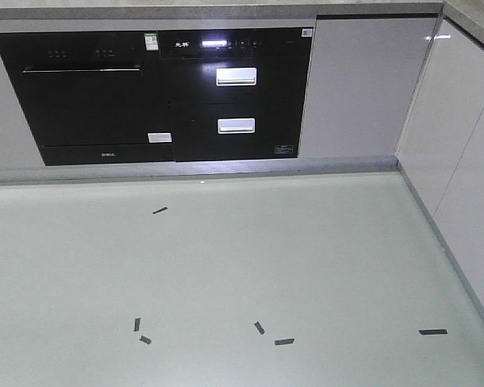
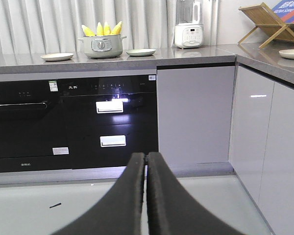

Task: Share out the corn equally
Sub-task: 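Drive the base toward the counter with the pot and plates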

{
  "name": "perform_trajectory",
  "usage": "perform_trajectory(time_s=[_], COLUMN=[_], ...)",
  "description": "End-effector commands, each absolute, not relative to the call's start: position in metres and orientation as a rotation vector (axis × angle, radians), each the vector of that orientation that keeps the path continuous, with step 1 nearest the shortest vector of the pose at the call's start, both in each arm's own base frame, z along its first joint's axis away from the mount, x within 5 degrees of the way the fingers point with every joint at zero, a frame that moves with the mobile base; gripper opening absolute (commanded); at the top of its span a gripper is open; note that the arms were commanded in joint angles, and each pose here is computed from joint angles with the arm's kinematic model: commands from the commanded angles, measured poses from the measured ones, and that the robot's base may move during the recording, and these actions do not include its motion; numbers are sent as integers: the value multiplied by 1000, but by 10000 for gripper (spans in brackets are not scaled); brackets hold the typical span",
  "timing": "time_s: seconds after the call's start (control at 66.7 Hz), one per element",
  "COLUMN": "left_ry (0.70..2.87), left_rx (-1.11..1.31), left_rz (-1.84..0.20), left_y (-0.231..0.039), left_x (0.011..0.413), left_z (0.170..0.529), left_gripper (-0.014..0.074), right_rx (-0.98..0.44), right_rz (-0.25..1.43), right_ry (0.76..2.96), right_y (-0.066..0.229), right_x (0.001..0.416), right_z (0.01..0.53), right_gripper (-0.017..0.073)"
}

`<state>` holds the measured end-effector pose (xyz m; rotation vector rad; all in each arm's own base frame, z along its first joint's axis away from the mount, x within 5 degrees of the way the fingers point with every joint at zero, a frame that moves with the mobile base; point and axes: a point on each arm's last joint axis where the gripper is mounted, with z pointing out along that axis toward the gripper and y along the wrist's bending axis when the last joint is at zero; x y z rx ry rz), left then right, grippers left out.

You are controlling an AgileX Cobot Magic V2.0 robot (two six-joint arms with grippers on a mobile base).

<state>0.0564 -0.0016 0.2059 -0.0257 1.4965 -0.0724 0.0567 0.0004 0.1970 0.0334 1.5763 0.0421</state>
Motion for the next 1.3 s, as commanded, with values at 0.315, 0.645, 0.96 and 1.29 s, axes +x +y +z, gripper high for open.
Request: perform_trajectory(time_s=[0.315, 0.645, 0.96, 1.29], left_ry=[1428, 1428, 1428, 1428], left_rx=[-33, -33, -33, -33], left_rz=[-79, -79, -79, -79], left_y=[-1, -1, -1, -1], left_x=[55, 55, 55, 55], left_z=[208, 208, 208, 208], left_gripper=[-6, -6, -6, -6], right_rx=[23, 23, 23, 23], right_rz=[27, 27, 27, 27], right_ry=[1508, 1508, 1508, 1508], right_y=[0, 0, 0, 0], right_x=[57, 57, 57, 57], right_z=[201, 201, 201, 201], right_gripper=[-5, -5, -5, -5])
